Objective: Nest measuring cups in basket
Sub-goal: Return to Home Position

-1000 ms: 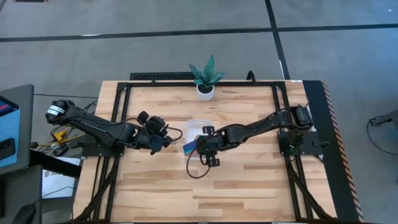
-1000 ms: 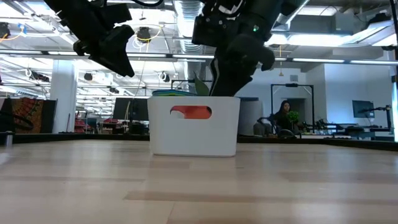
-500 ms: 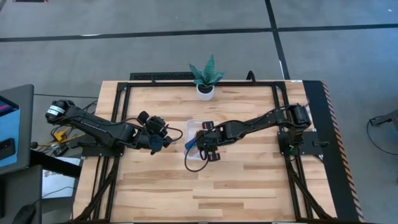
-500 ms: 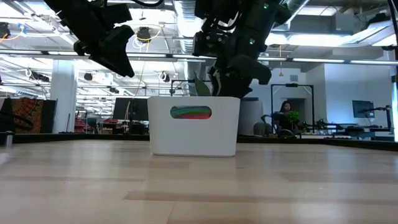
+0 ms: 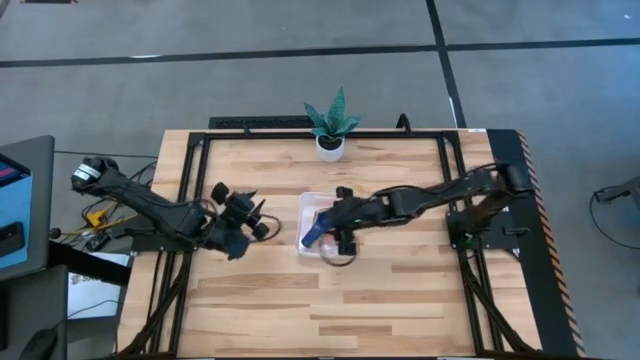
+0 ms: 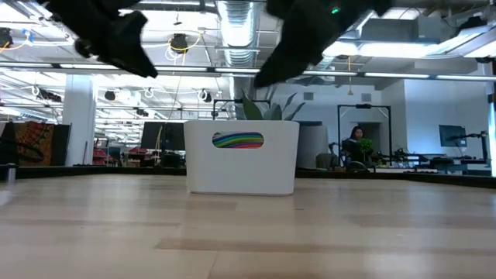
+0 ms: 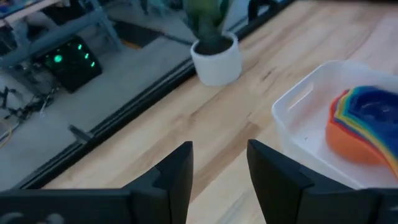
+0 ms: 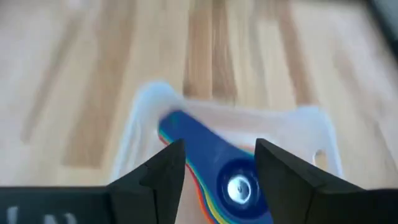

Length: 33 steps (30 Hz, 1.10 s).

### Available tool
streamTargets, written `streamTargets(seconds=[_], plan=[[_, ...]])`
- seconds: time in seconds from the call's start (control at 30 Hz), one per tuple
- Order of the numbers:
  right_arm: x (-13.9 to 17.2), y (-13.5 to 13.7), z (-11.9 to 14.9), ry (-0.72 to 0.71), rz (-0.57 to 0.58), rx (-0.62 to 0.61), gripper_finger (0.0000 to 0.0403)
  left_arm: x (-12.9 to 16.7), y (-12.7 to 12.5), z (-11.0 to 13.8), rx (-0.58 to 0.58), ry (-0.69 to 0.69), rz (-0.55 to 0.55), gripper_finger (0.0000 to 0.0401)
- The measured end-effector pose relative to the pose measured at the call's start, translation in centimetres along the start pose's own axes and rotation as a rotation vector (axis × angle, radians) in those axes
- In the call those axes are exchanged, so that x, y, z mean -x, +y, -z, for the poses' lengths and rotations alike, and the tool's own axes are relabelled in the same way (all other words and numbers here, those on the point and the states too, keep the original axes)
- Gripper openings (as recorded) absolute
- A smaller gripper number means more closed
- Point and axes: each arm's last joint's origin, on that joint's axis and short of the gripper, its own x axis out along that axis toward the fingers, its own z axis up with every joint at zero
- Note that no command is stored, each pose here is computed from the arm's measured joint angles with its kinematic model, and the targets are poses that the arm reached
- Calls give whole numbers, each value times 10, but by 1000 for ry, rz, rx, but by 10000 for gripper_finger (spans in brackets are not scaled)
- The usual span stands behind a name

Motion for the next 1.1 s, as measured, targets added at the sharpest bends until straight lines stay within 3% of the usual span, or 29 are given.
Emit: streamTargets(seconds=[0.2,0.4,0.57,0.67,0.83,1.1], plan=[[52,-4,30,-413,-21,-72,187,15,3,33,97,-100,73,141],[103,-15,58,-693,-20,-128,132,-3,-10,37,104,-154,369,141],[131,-25,77,-771,-76,-112,52,-18,-1,19,9,-283,455,141],[144,-28,91,-787,-85,-108,12,-20,14,6,16,-337,464,141],[160,-30,119,-844,-89,-152,25,-11,42,6,62,-401,483,141],[164,-28,153,-890,-115,-203,6,1,77,42,178,-467,516,141]])
